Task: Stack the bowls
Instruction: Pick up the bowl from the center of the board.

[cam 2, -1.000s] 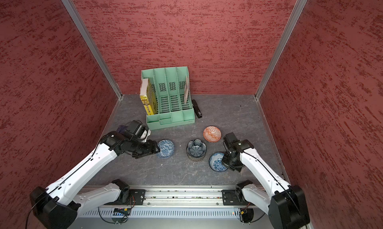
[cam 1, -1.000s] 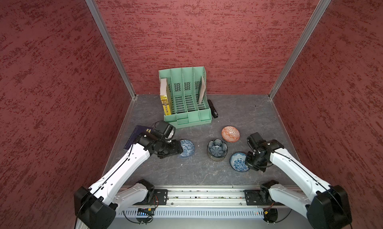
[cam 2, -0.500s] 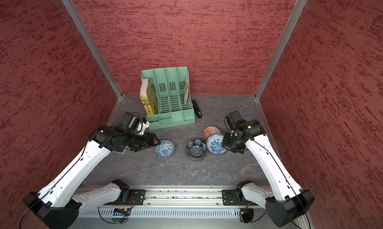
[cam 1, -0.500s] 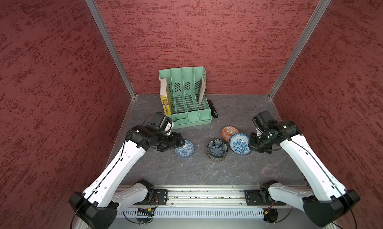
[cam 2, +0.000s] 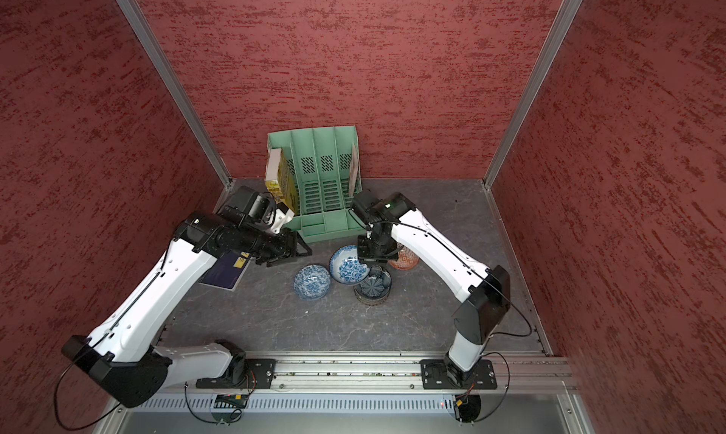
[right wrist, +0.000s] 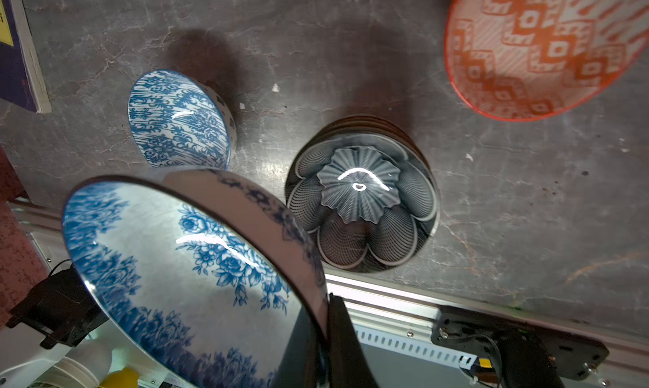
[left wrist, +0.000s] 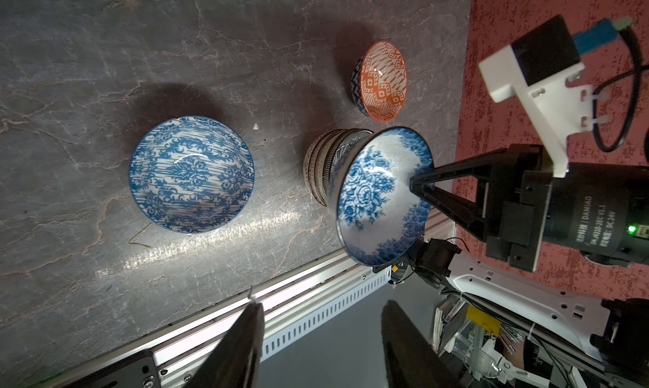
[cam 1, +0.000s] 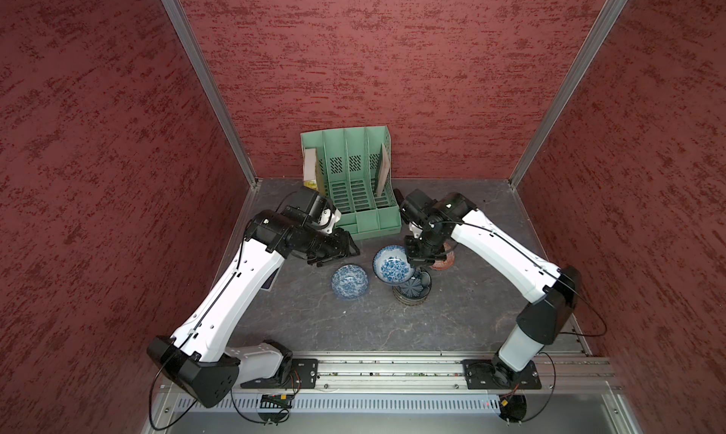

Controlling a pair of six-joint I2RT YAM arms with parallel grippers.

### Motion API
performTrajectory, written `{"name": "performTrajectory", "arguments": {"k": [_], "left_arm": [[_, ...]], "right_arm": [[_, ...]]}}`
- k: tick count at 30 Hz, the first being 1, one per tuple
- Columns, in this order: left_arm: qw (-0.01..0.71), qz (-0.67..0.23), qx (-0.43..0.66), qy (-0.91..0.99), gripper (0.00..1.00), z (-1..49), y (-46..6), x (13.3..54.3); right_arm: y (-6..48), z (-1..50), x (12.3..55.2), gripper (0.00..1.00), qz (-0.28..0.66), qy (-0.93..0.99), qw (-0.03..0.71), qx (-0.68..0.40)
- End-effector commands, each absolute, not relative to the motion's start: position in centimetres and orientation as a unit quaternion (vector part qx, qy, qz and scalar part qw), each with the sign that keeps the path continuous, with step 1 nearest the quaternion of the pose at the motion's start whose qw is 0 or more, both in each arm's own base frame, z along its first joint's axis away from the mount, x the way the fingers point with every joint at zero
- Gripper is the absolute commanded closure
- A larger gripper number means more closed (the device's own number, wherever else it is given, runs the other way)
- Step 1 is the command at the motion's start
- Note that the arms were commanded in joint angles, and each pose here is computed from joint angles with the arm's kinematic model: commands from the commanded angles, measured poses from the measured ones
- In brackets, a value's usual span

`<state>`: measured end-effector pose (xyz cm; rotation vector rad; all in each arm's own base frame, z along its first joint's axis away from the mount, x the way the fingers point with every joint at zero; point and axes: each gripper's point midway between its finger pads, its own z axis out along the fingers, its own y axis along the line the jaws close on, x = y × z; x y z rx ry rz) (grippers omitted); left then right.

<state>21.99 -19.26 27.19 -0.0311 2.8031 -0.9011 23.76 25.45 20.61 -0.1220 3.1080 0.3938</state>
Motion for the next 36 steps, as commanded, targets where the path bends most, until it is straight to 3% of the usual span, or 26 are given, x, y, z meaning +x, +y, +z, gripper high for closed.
{"name": "performTrajectory", "arguments": {"k": [1, 12, 22, 36], "left_arm": [[0.076, -0.301, 0.010, 0.951, 0.47, 26.5, -20.0, 21.3], [0.039, -0.224, 0.015, 0.974, 0.65, 22.3, -19.1, 20.3], [0.023, -0.186, 0.020, 0.982, 0.67, 20.1, -18.7, 20.4], [0.021, -0.169, 0.017, 0.985, 0.91, 19.1, -18.4, 20.6]], "right_arm": [[28.8, 22.2, 23.8, 1.00, 0.170, 0.982, 0.013, -0.077], [31.3, 22.0, 23.5, 1.00, 0.178, 0.978, 0.004, -0.106], [31.8, 22.0, 23.4, 1.00, 0.183, 0.977, 0.006, -0.107], [32.5, 21.3, 23.4, 1.00, 0.183, 0.977, 0.001, -0.108]]}}
